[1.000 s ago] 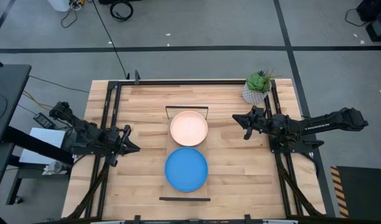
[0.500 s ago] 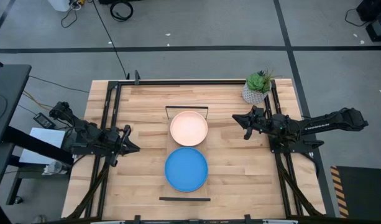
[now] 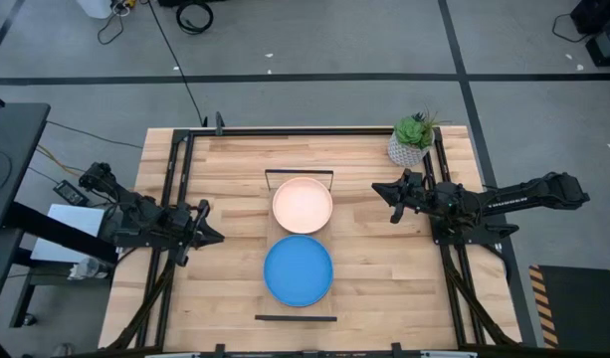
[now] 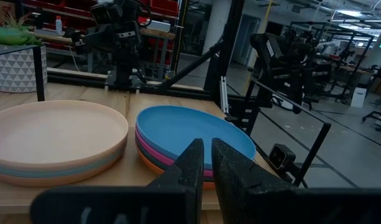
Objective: Place and stack plates onto a shelf
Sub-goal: Return to Home Position
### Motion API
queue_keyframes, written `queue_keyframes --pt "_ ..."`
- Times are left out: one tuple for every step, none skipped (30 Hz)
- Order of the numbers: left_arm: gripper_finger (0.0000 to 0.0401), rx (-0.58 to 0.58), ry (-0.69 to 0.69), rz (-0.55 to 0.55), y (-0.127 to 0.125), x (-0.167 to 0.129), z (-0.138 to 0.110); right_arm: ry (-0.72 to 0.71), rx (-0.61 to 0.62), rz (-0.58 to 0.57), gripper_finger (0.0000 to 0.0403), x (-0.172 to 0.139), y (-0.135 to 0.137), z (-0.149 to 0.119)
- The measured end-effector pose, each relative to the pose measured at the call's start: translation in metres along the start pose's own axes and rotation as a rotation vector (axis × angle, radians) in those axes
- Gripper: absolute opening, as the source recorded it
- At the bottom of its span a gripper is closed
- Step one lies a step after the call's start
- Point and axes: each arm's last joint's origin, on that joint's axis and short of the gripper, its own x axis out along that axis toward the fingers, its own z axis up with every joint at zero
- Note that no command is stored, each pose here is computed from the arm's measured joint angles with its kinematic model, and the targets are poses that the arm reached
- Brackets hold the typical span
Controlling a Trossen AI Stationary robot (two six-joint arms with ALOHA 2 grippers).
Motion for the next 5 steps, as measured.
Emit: queue_keyframes --pt "0.0039 0.000 0.000 0.000 0.0000 0.0000 0.0000 0.000 0.000 0.000 0.0011 0.0000 0.0000 0.0000" --pt "0.0039 0.000 0.000 0.000 0.0000 0.0000 0.0000 0.000 0.000 0.000 0.0011 0.0000 0.0000 0.0000" --pt "0.0039 0.000 0.000 0.000 0.0000 0.0000 0.0000 0.000 0.000 0.000 0.0011 0.0000 0.0000 0.0000" --pt "0.0039 0.000 0.000 0.000 0.0000 0.0000 0.0000 0.000 0.000 0.000 0.0011 0.0000 0.0000 0.0000" --pt "0.0039 0.000 0.000 0.000 0.0000 0.0000 0.0000 0.000 0.000 0.000 0.0011 0.0000 0.0000 0.0000"
